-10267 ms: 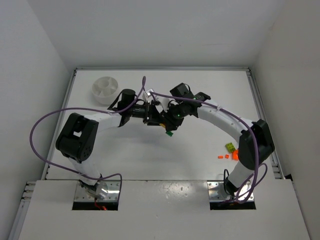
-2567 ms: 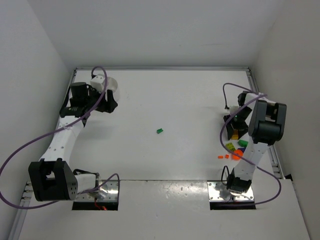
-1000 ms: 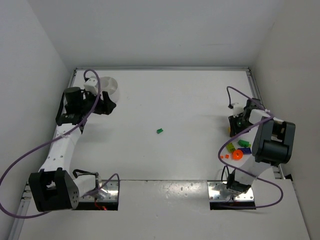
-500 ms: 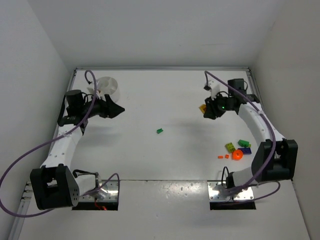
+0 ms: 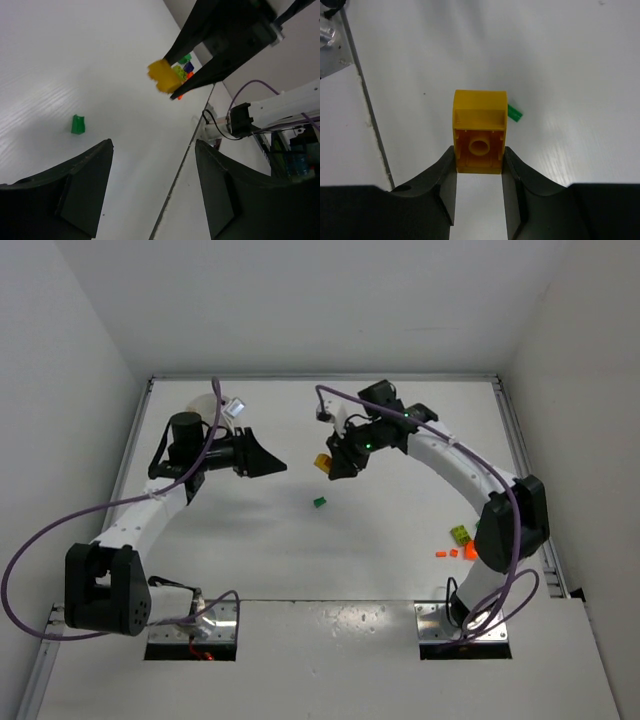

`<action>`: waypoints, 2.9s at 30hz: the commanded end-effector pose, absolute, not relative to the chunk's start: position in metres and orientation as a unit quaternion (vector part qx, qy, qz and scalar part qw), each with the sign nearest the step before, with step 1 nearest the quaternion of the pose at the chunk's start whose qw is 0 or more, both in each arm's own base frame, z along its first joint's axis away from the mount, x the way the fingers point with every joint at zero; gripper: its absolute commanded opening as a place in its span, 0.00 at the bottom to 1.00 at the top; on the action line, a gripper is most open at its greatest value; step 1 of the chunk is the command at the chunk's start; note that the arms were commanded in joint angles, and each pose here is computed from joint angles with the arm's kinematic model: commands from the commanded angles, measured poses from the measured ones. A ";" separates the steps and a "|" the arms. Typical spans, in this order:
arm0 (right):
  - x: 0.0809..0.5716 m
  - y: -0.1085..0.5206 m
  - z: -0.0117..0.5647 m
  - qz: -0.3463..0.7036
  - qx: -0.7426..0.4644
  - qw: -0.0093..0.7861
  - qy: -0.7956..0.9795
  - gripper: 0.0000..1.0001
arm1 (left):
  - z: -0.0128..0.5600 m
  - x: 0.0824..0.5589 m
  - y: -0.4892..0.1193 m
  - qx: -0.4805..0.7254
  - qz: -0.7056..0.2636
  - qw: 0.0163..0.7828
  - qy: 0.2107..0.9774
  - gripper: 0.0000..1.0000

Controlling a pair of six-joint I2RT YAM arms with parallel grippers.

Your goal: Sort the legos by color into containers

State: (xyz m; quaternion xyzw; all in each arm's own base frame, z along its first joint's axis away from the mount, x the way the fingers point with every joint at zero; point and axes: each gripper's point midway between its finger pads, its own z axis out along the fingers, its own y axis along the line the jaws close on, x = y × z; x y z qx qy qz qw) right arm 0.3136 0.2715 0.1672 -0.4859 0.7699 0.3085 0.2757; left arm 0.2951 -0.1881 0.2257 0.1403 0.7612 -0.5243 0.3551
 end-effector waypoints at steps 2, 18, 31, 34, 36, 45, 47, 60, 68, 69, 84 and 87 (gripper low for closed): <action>0.307 0.306 0.183 0.318 -0.503 0.295 0.747 0.00 | 0.252 0.295 -0.199 0.168 -0.551 0.364 0.732 0.72; 0.298 0.357 0.183 0.281 -0.554 0.306 0.721 0.00 | 0.225 0.293 -0.208 0.144 -0.573 0.310 0.745 0.71; 0.300 0.372 0.186 0.224 -0.572 0.335 0.714 0.00 | 0.214 0.287 -0.214 0.144 -0.597 0.265 0.743 0.54; 0.307 0.370 0.186 0.209 -0.568 0.344 0.718 0.00 | 0.210 0.288 -0.214 0.143 -0.596 0.261 0.746 0.54; 0.312 0.368 0.187 0.196 -0.564 0.353 0.721 0.00 | 0.210 0.288 -0.214 0.143 -0.596 0.261 0.746 0.54; 0.303 0.372 0.187 0.200 -0.571 0.349 0.716 0.14 | 0.210 0.288 -0.212 0.147 -0.588 0.275 0.746 0.34; 0.302 0.371 0.183 0.199 -0.572 0.345 0.717 0.23 | 0.214 0.287 -0.212 0.151 -0.588 0.280 0.744 0.33; 0.293 0.314 0.180 0.169 -0.542 0.343 0.748 0.72 | 0.224 0.339 -0.128 0.069 -0.467 0.409 0.781 0.15; 0.314 0.237 0.157 0.102 -0.465 0.358 0.803 0.75 | 0.213 0.416 -0.007 -0.069 -0.277 0.457 0.842 0.13; 0.317 0.228 0.156 0.098 -0.456 0.362 0.807 0.75 | 0.225 0.426 0.012 -0.080 -0.252 0.475 0.839 0.13; 0.333 0.211 0.160 0.115 -0.408 0.376 0.824 0.78 | 0.207 0.481 0.081 -0.176 -0.149 0.475 0.849 0.17; 0.334 0.209 0.154 0.117 -0.406 0.372 0.827 0.78 | 0.195 0.488 0.087 -0.180 -0.139 0.467 0.855 0.18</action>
